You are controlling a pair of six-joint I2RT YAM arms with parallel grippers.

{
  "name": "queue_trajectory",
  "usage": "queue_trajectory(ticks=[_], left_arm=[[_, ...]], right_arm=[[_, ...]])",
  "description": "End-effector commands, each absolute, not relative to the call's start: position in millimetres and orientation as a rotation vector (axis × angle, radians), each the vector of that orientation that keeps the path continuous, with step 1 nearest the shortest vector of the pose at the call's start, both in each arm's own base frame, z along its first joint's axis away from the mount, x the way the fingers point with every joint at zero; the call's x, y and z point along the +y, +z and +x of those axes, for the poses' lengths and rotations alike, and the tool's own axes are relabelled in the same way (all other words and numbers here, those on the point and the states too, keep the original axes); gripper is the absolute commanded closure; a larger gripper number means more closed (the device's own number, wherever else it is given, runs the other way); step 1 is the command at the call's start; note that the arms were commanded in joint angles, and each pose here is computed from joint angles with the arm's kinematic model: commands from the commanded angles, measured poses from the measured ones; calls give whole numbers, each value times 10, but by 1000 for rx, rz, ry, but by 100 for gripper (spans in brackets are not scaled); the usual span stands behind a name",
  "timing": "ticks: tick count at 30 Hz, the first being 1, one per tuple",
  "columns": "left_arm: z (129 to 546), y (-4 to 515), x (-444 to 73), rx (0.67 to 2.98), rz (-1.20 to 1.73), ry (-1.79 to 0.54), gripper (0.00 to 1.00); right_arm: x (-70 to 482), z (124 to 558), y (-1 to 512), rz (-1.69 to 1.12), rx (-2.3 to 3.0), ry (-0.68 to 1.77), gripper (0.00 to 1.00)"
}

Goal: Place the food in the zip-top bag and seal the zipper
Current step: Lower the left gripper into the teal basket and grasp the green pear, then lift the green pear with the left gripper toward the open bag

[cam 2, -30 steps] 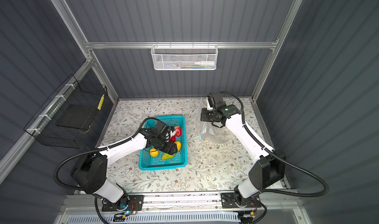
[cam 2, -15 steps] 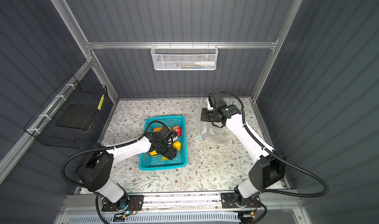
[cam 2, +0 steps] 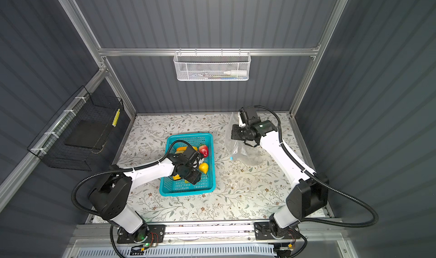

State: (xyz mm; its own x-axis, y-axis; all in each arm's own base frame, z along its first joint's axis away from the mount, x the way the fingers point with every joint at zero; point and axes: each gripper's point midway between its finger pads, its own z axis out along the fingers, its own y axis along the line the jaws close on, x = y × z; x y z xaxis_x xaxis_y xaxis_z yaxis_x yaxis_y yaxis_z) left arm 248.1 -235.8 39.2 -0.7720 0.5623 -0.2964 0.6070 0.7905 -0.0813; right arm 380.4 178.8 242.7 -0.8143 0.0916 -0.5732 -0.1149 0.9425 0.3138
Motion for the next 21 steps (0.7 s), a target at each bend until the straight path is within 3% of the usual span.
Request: queue_trajectory(ticks=[1,8,21], left_arm=[[2499,561,-2381,2698,864,-273,55],[2692,1323,-2578,2551,713,-414,56],[3158,3357,-3308,1971,427,-972,60]], right_arm=[[1764,3762,2501,1,2489,473,100],[1772,3798,2598,40,2473,540,100],[1878,3834,2801,106,2429,668,100]])
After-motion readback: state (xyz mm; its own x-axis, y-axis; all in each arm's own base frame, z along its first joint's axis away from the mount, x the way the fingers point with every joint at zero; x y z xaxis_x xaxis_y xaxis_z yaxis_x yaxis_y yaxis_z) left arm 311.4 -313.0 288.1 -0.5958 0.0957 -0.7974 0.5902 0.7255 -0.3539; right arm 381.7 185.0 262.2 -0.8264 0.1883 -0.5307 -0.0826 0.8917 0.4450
